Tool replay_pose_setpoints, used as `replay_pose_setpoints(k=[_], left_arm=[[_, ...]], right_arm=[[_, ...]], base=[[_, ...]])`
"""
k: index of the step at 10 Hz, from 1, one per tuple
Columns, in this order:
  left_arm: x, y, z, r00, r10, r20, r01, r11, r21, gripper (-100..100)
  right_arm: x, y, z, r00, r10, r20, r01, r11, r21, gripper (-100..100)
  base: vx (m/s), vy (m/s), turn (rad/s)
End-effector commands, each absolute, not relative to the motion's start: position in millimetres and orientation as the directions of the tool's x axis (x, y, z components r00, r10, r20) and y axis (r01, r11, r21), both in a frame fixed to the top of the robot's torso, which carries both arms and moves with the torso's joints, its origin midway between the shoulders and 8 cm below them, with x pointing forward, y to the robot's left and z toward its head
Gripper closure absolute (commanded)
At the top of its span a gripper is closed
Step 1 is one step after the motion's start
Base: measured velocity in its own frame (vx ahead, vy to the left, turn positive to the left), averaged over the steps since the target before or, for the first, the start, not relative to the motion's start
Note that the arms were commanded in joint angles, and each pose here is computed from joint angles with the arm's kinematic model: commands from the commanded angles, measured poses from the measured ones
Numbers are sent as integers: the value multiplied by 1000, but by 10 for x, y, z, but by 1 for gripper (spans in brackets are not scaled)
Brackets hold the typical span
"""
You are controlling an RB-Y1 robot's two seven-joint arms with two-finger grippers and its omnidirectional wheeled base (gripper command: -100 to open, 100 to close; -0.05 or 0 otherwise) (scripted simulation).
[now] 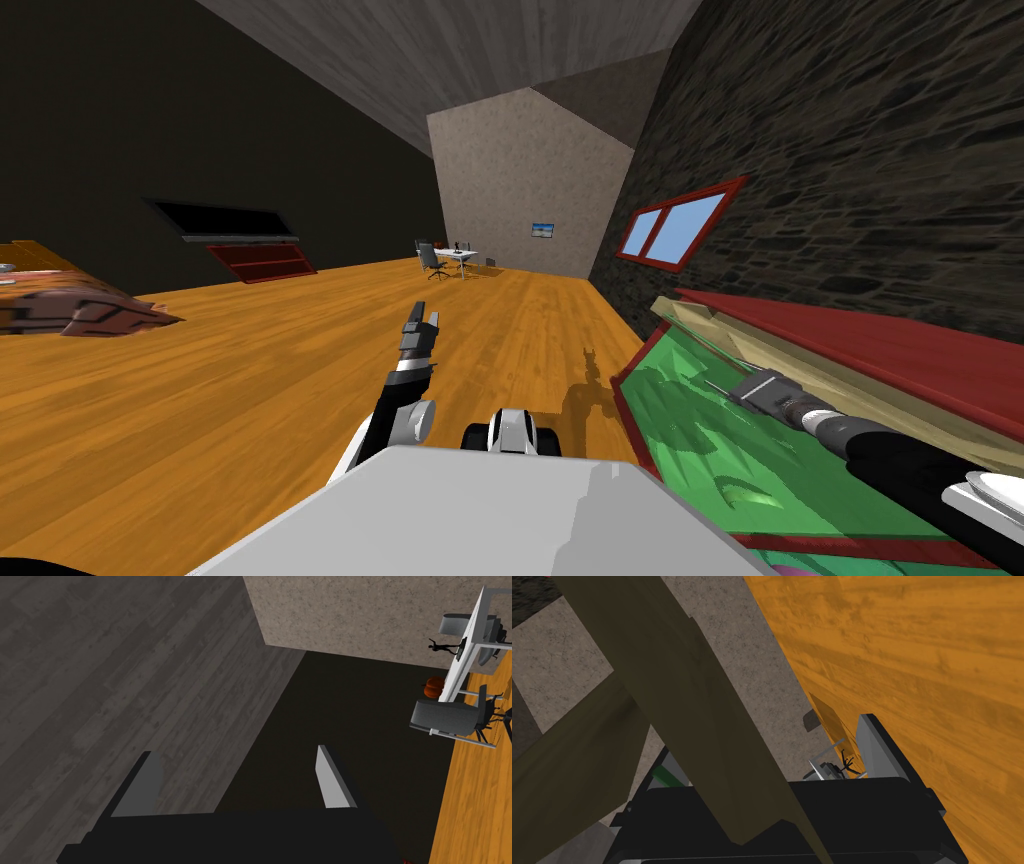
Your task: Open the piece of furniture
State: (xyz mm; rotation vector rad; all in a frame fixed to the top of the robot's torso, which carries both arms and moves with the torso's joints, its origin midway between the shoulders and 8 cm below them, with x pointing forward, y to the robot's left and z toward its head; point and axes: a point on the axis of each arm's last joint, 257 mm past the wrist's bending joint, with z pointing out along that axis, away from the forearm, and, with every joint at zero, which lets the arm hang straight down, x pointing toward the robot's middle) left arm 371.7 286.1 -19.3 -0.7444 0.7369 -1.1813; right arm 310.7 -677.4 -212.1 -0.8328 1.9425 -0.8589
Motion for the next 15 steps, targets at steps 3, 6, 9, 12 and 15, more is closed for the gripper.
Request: replay_pose_setpoints(k=[3,6,9,12,15], left_arm=[[3716,2862,-193,216,-970,-111,526,212,-824,0],[3716,2862,-193,216,-970,-111,526,212,-824,0],[3716,2861,-193,216,-970,-111,526,212,-824,0],[3717,2861,-193,216,-970,-111,526,212,-824,0],[3716,2862,-193,216,-970,-111,526,212,-824,0]], right_arm=[[3082,-6527,-2594,-439,-782,-443,-295,591,-751,-100],[3082,-6527,-2594,-439,-782,-443,-295,591,-751,-100],[3120,-6996,-2074,-450,-794,-408,-241,549,-801,-100],[2997,-7250,-1999,-487,-780,-392,-229,548,-805,-100],[2861,-7597,-1764,-524,-766,-372,-209,539,-816,-100]], base=[[3,-1,-5],[5,1,0],[-57,65,97],[-70,71,122],[-49,70,119]])
